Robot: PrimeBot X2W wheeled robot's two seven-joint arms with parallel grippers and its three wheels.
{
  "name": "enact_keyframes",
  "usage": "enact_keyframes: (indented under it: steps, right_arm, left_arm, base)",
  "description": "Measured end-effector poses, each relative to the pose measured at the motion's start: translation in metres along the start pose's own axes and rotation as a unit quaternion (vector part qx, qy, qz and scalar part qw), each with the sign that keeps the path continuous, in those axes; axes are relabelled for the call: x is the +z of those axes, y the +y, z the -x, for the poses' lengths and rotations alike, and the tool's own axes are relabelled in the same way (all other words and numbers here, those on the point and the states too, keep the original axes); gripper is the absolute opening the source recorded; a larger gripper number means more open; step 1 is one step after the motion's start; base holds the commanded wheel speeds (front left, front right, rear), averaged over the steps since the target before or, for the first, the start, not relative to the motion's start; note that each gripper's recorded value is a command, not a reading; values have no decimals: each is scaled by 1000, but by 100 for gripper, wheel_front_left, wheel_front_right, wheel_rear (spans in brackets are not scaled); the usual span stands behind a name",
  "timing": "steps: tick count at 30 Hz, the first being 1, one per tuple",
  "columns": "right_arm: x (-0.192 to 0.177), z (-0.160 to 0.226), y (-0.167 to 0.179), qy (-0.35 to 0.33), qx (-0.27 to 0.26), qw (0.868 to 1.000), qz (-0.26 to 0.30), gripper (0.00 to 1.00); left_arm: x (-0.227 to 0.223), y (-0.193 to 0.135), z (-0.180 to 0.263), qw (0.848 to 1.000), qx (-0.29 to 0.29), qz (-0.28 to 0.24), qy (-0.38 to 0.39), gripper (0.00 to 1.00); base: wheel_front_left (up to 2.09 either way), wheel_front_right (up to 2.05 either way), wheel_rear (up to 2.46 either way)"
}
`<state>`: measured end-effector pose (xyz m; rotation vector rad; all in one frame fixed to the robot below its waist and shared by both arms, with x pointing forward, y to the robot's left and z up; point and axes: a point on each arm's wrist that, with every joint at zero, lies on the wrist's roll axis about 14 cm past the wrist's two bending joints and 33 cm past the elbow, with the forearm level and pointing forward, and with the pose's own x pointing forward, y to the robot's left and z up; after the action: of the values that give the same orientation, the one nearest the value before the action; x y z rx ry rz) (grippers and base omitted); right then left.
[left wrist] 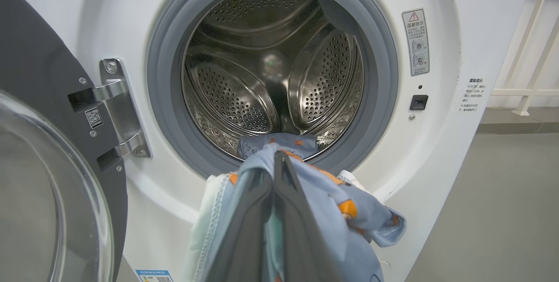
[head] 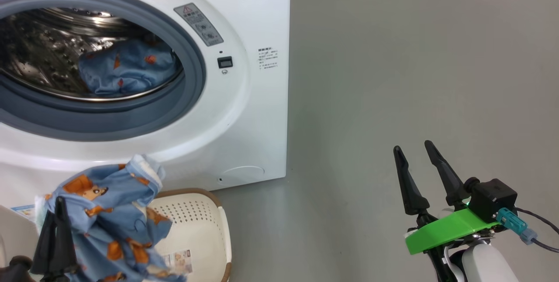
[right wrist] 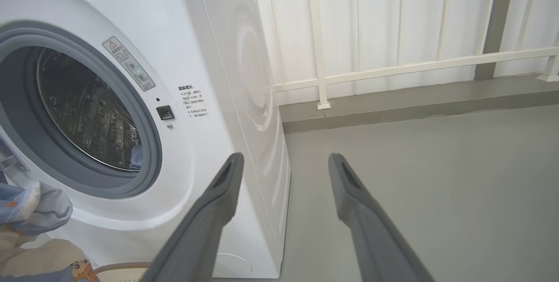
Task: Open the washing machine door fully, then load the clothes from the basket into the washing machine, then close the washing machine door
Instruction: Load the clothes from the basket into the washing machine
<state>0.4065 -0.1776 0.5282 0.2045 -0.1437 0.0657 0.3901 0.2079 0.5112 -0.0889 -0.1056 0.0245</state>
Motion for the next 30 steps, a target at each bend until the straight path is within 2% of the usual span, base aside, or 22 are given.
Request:
enact_keyframes:
  steps: [21, 30]
  right_arm:
    - [13, 11, 4, -15, 4, 1000, 3, 100]
    - [9, 12, 5, -10, 5, 1000, 2, 100]
  left_arm:
    - [10, 13, 32, 999, 30, -19, -5, 0]
    - [8, 11, 33, 999, 30, -13, -3, 0]
  base:
    - [0, 0, 0]
    - [0, 0, 0]
